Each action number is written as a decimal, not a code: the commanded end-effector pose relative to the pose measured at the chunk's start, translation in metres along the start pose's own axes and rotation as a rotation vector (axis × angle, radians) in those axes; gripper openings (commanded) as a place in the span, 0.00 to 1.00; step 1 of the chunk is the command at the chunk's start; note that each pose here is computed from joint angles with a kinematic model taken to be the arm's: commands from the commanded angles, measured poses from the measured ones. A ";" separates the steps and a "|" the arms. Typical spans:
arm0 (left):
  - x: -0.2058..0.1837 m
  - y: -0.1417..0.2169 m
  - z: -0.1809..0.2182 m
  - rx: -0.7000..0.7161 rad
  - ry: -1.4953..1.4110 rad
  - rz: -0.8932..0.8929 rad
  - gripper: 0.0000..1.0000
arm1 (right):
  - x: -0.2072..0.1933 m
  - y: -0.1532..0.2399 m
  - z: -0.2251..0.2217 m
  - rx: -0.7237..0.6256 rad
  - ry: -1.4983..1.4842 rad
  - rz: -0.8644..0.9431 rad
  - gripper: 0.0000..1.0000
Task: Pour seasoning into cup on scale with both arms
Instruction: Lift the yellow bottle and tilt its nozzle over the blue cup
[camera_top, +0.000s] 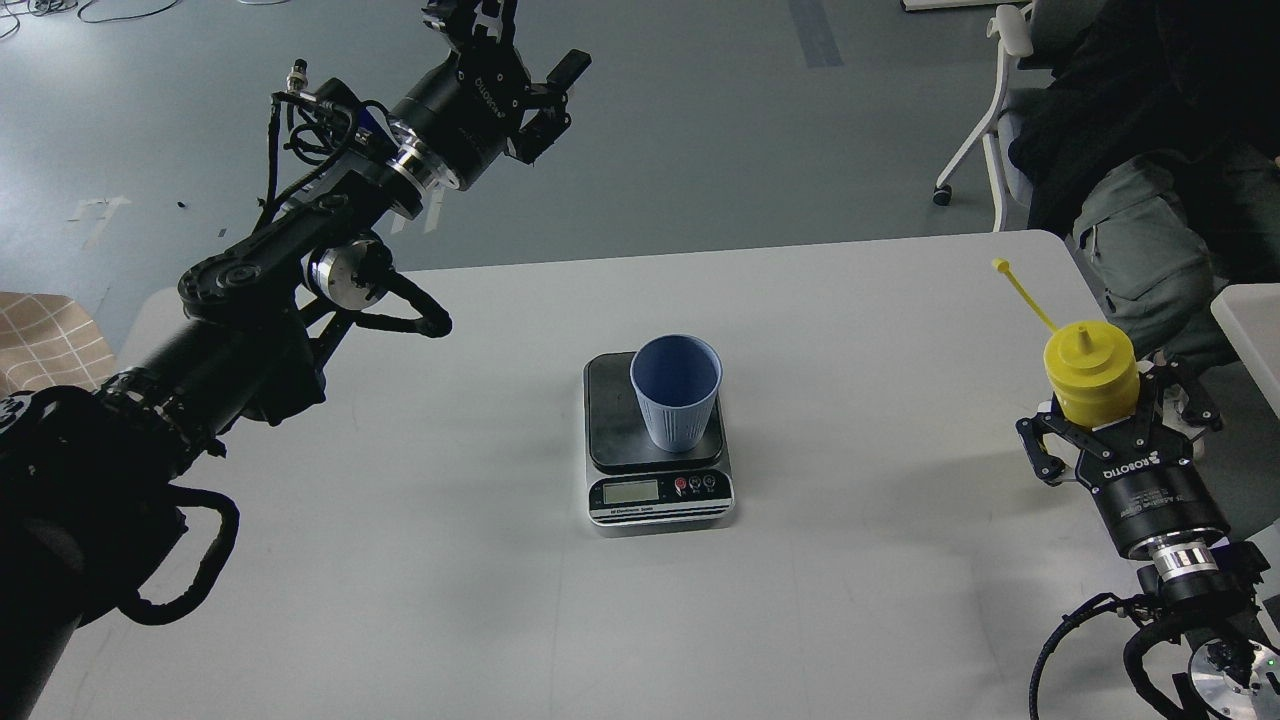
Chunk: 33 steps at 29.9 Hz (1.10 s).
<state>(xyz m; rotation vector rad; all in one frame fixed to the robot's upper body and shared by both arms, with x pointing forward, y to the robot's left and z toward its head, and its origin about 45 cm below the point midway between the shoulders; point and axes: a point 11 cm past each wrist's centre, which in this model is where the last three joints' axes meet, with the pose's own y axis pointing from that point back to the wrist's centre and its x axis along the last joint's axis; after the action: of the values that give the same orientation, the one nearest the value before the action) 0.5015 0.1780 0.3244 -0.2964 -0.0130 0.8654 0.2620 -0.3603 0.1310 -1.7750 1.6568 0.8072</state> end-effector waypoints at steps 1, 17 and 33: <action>0.003 0.001 0.003 -0.006 -0.001 0.005 0.98 | -0.024 -0.018 -0.015 -0.023 0.140 -0.087 0.00; 0.007 0.001 0.011 -0.031 0.007 0.021 0.98 | -0.133 -0.124 -0.062 -0.029 0.663 -0.352 0.00; 0.013 0.002 0.021 -0.061 0.013 0.037 0.98 | -0.208 -0.163 0.035 -0.211 1.113 -0.555 0.00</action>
<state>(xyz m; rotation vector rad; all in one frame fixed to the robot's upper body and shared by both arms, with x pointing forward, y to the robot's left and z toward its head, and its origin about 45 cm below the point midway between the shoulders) 0.5059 0.1946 0.3420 -0.3597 -0.0216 0.9002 0.4145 -0.2124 0.2739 -2.8256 1.5389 -0.2992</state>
